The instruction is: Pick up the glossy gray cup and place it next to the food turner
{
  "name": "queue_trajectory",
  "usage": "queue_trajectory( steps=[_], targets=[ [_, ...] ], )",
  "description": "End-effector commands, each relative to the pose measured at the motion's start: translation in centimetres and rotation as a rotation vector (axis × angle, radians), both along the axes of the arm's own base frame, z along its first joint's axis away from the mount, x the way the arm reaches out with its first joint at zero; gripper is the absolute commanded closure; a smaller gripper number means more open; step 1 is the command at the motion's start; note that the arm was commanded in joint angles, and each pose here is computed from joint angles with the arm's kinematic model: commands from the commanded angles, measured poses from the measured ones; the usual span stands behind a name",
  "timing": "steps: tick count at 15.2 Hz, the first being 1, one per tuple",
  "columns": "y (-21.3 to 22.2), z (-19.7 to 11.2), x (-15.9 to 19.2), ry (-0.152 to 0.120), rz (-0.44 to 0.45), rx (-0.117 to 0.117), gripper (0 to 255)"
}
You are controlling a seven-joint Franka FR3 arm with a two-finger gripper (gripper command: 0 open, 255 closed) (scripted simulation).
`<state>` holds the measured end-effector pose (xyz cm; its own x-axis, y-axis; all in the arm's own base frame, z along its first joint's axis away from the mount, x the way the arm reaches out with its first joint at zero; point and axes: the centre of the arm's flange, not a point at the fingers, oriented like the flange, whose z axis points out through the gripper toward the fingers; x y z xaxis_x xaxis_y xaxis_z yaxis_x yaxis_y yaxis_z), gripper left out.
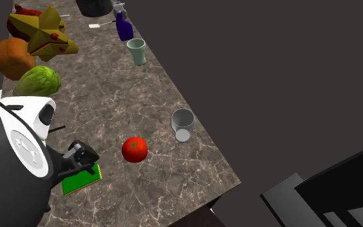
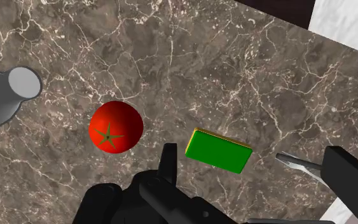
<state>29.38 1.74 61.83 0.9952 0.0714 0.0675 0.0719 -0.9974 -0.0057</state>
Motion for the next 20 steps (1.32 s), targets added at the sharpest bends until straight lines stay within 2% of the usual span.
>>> queue_trajectory(
  steps=[1, 20],
  targets=[
    [0.0, 0.0, 0.0, 0.0, 0.0, 0.0, 0],
    [-23.0, -10.9, 7.4, 0.063, -0.117, 0.097, 0]
  ],
)
